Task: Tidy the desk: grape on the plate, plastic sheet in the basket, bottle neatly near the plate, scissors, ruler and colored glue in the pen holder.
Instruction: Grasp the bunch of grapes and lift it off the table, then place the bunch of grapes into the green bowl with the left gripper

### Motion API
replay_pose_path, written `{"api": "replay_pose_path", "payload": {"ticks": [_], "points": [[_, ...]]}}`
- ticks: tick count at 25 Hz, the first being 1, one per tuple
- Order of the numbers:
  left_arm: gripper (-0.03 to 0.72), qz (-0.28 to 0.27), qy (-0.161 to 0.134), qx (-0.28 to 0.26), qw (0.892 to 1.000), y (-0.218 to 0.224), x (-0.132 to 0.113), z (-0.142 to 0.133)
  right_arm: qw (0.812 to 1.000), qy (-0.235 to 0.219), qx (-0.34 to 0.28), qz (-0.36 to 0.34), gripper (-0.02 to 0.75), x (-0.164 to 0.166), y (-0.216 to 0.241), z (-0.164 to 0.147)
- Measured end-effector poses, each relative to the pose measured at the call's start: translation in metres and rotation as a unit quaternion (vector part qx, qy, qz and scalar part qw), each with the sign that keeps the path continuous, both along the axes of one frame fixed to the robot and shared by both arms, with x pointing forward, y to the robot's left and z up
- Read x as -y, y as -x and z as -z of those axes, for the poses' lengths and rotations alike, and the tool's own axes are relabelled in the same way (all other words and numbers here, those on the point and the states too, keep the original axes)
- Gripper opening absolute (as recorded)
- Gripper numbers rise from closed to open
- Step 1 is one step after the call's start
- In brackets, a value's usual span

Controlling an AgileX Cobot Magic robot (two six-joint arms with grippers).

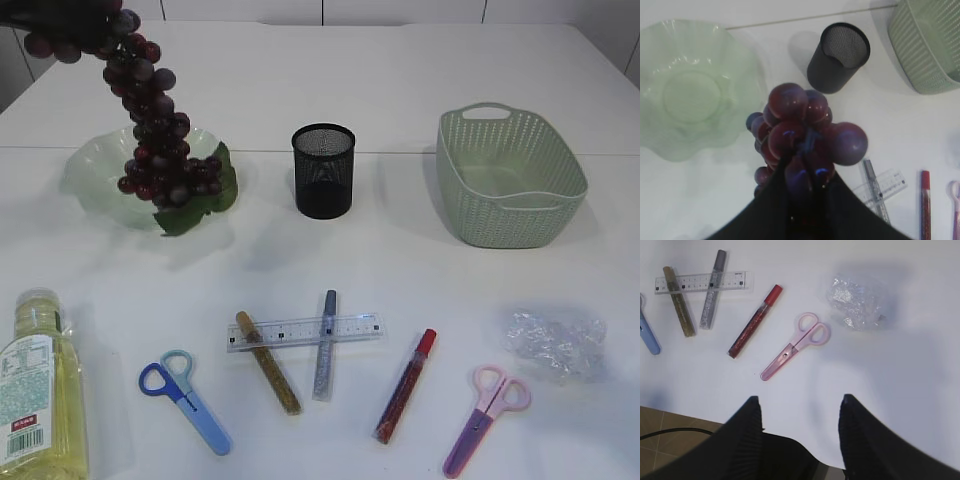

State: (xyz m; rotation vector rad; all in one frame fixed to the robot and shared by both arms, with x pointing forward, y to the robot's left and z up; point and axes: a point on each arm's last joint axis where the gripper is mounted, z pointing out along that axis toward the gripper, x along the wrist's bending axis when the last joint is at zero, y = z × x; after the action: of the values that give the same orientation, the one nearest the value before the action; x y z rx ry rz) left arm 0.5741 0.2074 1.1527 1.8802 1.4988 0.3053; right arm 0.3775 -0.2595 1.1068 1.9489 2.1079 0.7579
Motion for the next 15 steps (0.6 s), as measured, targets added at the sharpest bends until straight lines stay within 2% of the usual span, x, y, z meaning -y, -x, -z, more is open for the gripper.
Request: {"api": "replay_pose_path", "payload": {"ticks": [7, 12, 15], "points": [[0.077, -0.019, 0.009, 0.068, 0.997, -0.009, -0.001, -0.013, 1.000, 0.000, -0.001, 0.000, 0.399, 0.000, 0.000, 0.000], [0.077, -0.036, 0.004, 0.131, 0.991, -0.016, -0.004, -0.023, 1.000, 0.000, -0.001, 0.000, 0.398, 0.000, 0.000, 0.000], [0.077, -0.044, 0.005, 0.150, 0.988, -0.023, -0.005, -0.022, 1.000, 0.000, -0.001, 0.000, 0.398, 0.000, 0.000, 0.000]]}}
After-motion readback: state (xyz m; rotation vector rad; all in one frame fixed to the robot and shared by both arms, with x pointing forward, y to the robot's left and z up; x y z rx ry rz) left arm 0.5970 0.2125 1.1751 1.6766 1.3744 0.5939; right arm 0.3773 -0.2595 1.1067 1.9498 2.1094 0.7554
